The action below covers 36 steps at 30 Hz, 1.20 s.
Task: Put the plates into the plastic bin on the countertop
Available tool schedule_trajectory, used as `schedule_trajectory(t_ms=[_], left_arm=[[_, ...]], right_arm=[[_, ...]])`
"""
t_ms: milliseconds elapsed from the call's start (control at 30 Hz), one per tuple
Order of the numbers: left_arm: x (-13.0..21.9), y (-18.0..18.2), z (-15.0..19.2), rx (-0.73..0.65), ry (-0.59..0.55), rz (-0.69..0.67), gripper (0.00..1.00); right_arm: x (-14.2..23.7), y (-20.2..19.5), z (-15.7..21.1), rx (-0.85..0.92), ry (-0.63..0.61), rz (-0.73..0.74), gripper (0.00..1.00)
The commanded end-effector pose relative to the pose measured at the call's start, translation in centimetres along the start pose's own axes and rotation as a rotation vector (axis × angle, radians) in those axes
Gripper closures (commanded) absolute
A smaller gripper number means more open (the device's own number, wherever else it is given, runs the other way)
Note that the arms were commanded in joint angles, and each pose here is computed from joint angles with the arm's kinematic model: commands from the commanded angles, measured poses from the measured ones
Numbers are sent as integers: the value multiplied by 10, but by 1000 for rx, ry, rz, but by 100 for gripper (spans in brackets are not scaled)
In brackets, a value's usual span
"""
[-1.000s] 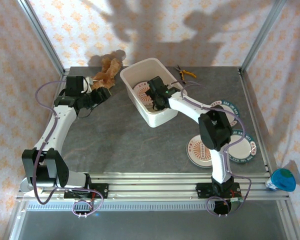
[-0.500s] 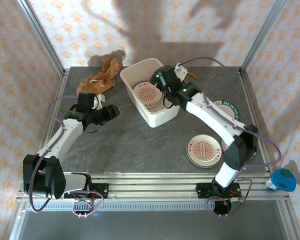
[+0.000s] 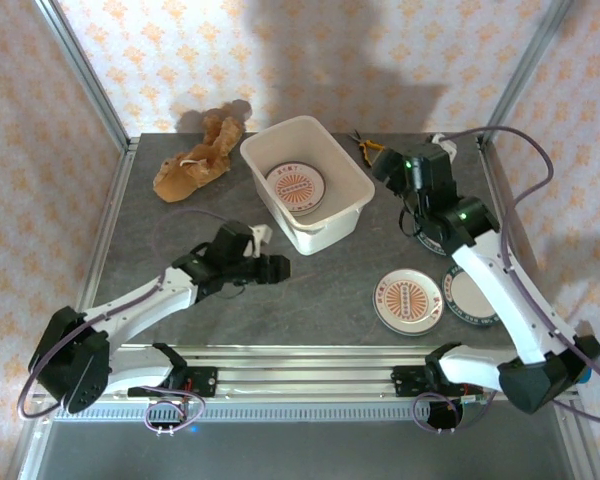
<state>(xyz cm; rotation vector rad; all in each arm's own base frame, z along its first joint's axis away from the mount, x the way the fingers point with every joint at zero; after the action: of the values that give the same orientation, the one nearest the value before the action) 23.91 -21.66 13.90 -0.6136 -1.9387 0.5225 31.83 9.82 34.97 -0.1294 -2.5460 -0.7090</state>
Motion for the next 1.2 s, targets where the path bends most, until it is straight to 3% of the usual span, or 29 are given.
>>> schedule_trajectory(t_ms=[0,267,567,767,1167], left_arm=[[-21,-15,-3,-29,-71,-19,40],[-90,-83,21,-174,51,47,41],[-153,-142,40,-186,161,150,41],[-181,-146,49,-152,207,148,41],[-193,-153,58,-114,239,155,41]], right_arm=[[5,-23,14,-7,60,-10,12],[24,-45,35,-33,102,-49,12],[58,-65,43,-23,96,-46,12],[66,-76,50,-20,100,-32,12],[64,-78,55,-23,107,-42,12]])
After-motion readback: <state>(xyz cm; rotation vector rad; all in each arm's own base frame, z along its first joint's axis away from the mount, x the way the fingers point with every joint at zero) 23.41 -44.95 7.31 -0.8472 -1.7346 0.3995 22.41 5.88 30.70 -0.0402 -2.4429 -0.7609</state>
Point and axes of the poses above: each hand's point on the last joint's axis, 136 mm out from that joint toward the fingers, its own x axis back along the fingers, its own y axis along the line the jaws close on, z = x × y, the point moved 3 cm from there along x, back along the fingers
